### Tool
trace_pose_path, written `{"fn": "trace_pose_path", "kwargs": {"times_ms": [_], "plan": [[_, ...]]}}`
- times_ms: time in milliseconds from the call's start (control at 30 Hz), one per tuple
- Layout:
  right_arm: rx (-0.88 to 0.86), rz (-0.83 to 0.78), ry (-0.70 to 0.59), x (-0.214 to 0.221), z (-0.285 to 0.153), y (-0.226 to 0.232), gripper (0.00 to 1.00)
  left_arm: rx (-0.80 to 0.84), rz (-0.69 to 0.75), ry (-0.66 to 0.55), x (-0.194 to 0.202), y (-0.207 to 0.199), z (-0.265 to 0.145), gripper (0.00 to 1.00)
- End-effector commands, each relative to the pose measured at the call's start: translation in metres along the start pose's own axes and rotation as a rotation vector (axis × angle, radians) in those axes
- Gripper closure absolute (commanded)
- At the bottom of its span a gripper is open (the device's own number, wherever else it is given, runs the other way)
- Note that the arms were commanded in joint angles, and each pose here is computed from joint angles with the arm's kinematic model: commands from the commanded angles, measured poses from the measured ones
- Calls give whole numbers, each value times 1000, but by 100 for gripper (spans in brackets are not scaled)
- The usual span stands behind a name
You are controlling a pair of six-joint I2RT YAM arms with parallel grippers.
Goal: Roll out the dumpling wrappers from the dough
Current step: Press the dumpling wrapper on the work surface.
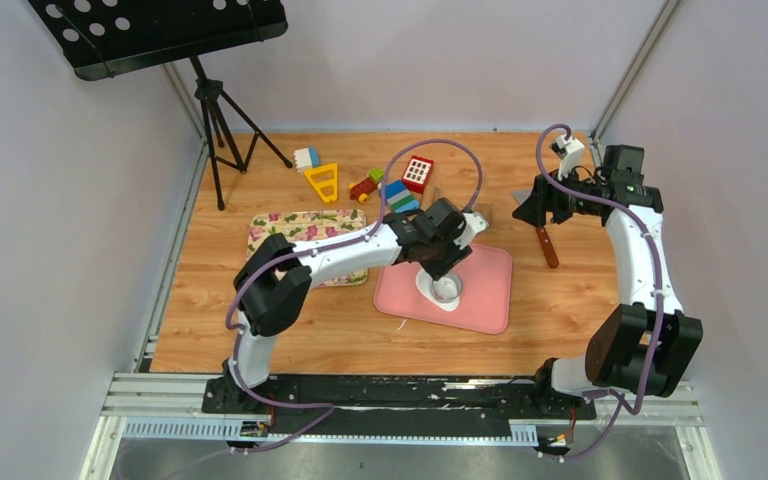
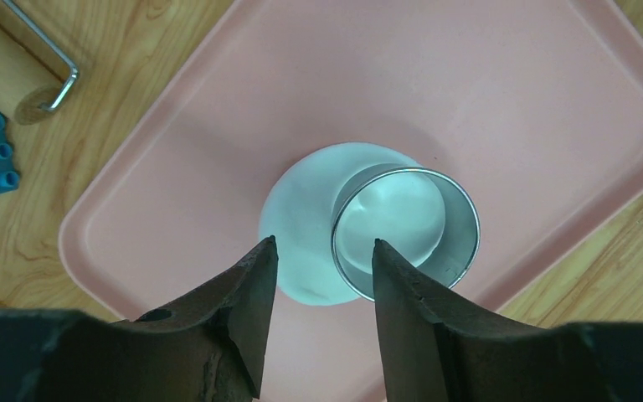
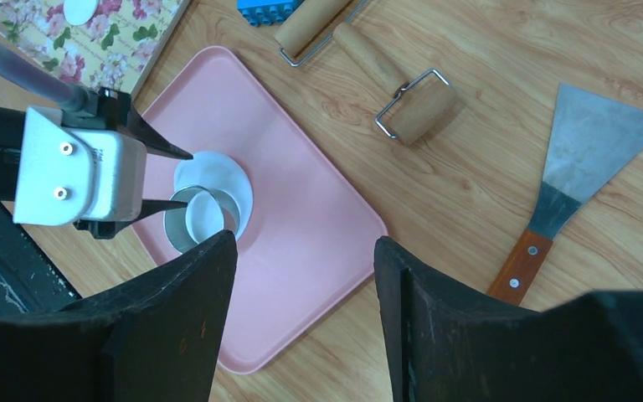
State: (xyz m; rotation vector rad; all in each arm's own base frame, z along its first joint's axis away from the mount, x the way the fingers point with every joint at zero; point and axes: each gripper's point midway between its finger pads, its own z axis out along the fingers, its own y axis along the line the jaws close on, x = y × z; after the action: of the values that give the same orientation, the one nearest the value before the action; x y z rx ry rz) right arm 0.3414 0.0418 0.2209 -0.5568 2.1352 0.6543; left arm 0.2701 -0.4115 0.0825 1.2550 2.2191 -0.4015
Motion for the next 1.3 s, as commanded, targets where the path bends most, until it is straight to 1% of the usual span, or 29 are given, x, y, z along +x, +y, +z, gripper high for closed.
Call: {"fn": "trace_pose_path", "kwargs": {"times_ms": [0, 167, 300, 333, 400, 467, 533, 567, 600, 667, 700, 767, 900, 1033, 1167, 1267], "plan": [[-69, -76, -57, -11, -3, 17, 38, -44, 13, -128, -41, 8, -39, 46], [-222, -134, -67, -6, 1, 48, 38, -70, -4, -166, -46, 37, -55, 46], [-368, -124, -37, 9, 17, 72, 40, 2, -50, -196, -40, 55, -62, 51], [-425, -98, -41, 12, 20, 80, 42, 37, -61, -204, -34, 55, -61, 52], [-523, -31, -46, 14, 22, 90, 50, 114, -88, -233, -29, 53, -62, 57], [-611, 43, -47, 12, 25, 95, 60, 226, -107, -263, -27, 42, -64, 66], [-681, 118, -43, 16, 29, 97, 71, 317, -132, -286, -27, 32, -67, 81], [-706, 149, -36, 19, 33, 96, 77, 355, -137, -293, -27, 28, -68, 86], [-728, 188, -21, 24, 39, 93, 85, 401, -138, -306, -28, 21, -70, 91], [-764, 235, 2, 34, 46, 90, 94, 458, -163, -318, -27, 15, -72, 98], [-778, 263, 9, 36, 48, 89, 98, 489, -172, -326, -28, 11, -73, 100], [-793, 299, 26, 42, 55, 88, 100, 541, -201, -329, -27, 5, -71, 100], [-821, 298, 76, 56, 65, 96, 100, 618, -262, -321, -22, -6, -63, 100], [-825, 297, 159, 78, 80, 101, 100, 624, -305, -297, -12, -9, -49, 100], [-816, 283, 293, 107, 102, 114, 100, 591, -318, -271, -4, -10, -40, 100], [-829, 301, 334, 114, 111, 119, 100, 590, -320, -253, 0, -14, -36, 100]]}}
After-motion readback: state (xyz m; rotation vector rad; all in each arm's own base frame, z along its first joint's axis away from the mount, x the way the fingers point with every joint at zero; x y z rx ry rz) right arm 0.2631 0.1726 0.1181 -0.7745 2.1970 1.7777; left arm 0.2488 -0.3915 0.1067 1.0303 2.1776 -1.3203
